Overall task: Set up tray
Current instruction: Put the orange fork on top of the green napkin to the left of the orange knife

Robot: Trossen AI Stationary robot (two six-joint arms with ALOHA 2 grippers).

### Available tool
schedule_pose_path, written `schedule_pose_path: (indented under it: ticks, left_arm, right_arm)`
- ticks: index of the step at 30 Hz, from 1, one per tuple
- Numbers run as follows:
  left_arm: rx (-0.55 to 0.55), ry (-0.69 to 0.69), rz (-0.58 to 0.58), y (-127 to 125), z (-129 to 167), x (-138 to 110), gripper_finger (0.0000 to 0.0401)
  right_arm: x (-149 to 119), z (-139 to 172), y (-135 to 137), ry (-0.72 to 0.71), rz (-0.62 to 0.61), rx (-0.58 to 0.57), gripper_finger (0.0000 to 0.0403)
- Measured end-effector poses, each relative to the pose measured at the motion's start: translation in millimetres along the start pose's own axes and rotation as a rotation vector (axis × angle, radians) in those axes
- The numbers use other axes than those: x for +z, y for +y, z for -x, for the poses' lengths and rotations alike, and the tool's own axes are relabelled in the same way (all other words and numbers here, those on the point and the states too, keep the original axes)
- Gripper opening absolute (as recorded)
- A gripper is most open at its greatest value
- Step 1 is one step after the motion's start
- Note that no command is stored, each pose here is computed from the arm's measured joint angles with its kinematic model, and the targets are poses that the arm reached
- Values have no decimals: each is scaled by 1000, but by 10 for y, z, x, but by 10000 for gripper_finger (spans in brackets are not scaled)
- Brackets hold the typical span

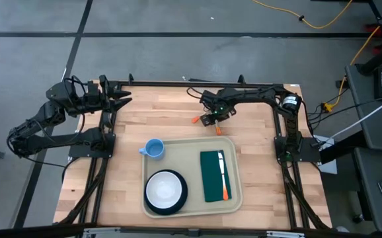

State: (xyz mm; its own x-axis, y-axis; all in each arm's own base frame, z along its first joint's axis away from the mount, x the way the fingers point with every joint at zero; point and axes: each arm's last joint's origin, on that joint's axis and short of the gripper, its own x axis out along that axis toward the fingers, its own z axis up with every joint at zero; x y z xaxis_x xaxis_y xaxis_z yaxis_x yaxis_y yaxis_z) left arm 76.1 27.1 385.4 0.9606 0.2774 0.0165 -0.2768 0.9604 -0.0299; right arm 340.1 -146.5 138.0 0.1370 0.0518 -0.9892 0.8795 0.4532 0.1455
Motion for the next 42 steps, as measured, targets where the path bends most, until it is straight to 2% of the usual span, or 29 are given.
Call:
schedule_pose_path:
  ticks: [7,11,15,22,27,37,42]
  left_arm:
    - [7,0,0,2,-1,0,97]
    - [8,0,0,2,0,0,97]
    - [17,-1,0,5,0,0,97]
    - [24,-1,0,7,0,1,97]
    - [24,-1,0,7,-1,0,97]
    - [23,-1,0,7,-1,0,97]
    - [23,-1,0,7,0,0,97]
  right_arm:
    - [23,13,17,-14,-19,-3,216]
    - [19,11,13,-12,-18,-10,195]
    - [17,10,6,-8,-20,-16,142]
    - [24,7,7,-17,-16,-18,20]
    - [30,7,19,-26,-14,-10,31]
    - [32,15,23,-25,-4,-8,19]
    - [81,163,94,-52,38,23,19]
